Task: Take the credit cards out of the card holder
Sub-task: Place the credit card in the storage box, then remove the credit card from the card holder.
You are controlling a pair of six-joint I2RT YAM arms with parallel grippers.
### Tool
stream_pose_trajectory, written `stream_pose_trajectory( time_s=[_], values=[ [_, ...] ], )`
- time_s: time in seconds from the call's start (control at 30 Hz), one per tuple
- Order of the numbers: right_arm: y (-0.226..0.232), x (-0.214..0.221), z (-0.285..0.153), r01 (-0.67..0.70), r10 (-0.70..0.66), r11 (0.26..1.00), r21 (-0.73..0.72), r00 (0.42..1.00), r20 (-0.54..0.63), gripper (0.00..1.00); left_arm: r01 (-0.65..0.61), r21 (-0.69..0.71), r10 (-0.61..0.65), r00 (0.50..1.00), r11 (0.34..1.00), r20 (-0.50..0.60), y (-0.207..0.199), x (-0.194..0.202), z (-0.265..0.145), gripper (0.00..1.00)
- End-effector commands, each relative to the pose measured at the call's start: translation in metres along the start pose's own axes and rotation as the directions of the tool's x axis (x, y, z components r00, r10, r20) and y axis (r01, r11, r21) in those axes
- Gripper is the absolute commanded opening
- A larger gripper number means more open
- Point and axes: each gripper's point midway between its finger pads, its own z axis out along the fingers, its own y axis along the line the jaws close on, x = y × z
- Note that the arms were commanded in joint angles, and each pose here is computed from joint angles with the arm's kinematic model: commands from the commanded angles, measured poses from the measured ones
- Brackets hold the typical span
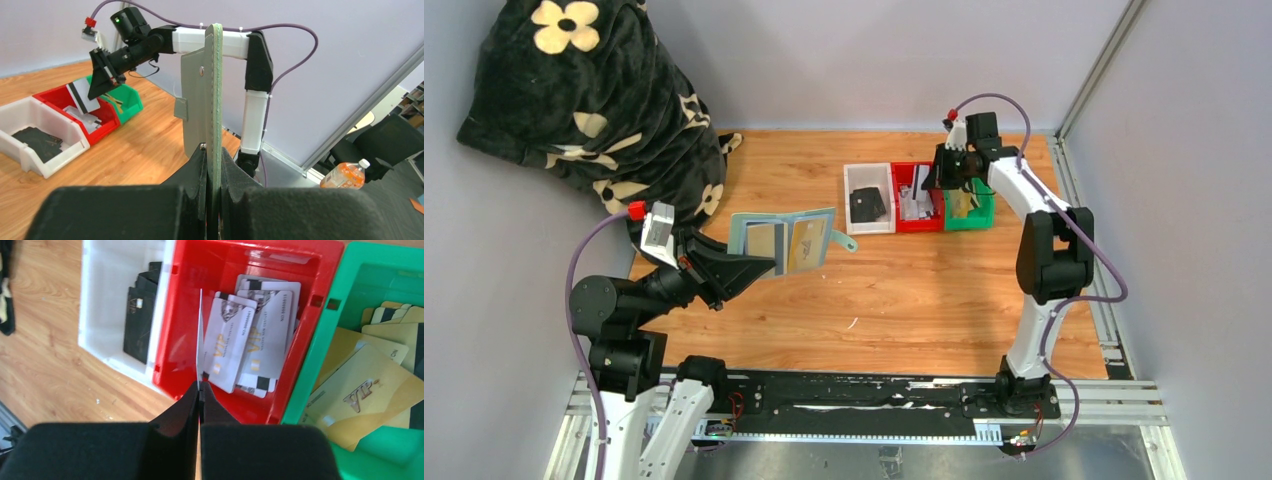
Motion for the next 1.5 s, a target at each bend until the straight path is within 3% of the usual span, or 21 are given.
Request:
stream_pose_trajectory(
  time_s=[0.0,0.27,0.43,0.53,0.73,0.87,0.9,0.97,1.03,1.13,1.3,1.47],
  values=[
    [-0.011,0.010,0.018,0.017,-0.013,0.998,0.058,0.998,-0.068,0.00,-0.026,0.013,0.026,0.999,1.000,0.025,-0.006,-0.009,0.001,0.00],
    [-0.017,0.014,0.049,0.044,-0.032,0.992,0.121,0.995,-0.099,0.01,-0.040,0.008,0.040,0.999,0.999,0.021,-0.009,-0.010,-0.001,0.00],
    [-0.022,0.014,0.050,0.068,-0.050,0.978,0.195,0.994,-0.097,0.16,-0.041,0.007,0.041,0.999,0.999,0.020,-0.009,-0.010,-0.001,0.00],
    [-0.020,0.004,0.037,0.095,-0.081,0.963,0.252,0.995,-0.065,0.30,-0.036,0.005,0.036,0.999,0.999,0.021,-0.009,-0.011,0.000,0.00],
    [0.012,-0.025,-0.002,0.159,-0.178,0.940,0.303,0.983,0.036,0.46,-0.039,0.011,0.038,0.999,0.999,0.028,-0.012,-0.016,0.001,0.00],
    [0.077,-0.042,-0.046,0.191,-0.219,0.967,0.170,0.962,0.164,0.61,-0.031,0.009,0.031,0.999,0.999,0.038,-0.013,-0.018,0.001,0.00],
    [0.101,-0.042,-0.056,0.196,-0.208,0.977,0.080,0.956,0.208,0.70,-0.029,0.008,0.029,0.999,1.000,0.044,-0.013,-0.019,0.001,0.00],
    [0.155,-0.041,-0.084,0.209,-0.154,0.967,-0.146,0.935,0.320,0.76,-0.024,0.011,0.023,0.998,1.000,0.060,-0.013,-0.022,0.001,0.00],
    [0.203,-0.029,-0.116,0.153,0.007,0.902,-0.403,0.930,0.368,0.77,-0.015,0.005,0.015,0.996,1.000,0.089,-0.012,-0.027,0.002,0.00],
    [0.272,-0.014,-0.179,0.234,0.112,0.739,-0.631,0.882,0.458,0.78,0.001,-0.002,-0.001,0.992,1.000,0.125,-0.010,-0.035,0.005,0.00],
    [0.338,0.021,-0.243,0.351,0.208,0.532,-0.771,0.828,0.521,0.81,0.046,-0.009,-0.044,0.987,0.999,0.153,-0.005,-0.040,0.008,0.00],
    [0.355,0.044,-0.262,0.343,0.371,0.374,-0.862,0.796,0.478,0.81,0.063,-0.010,-0.060,0.984,0.998,0.167,-0.004,-0.044,0.009,0.00]
  ],
)
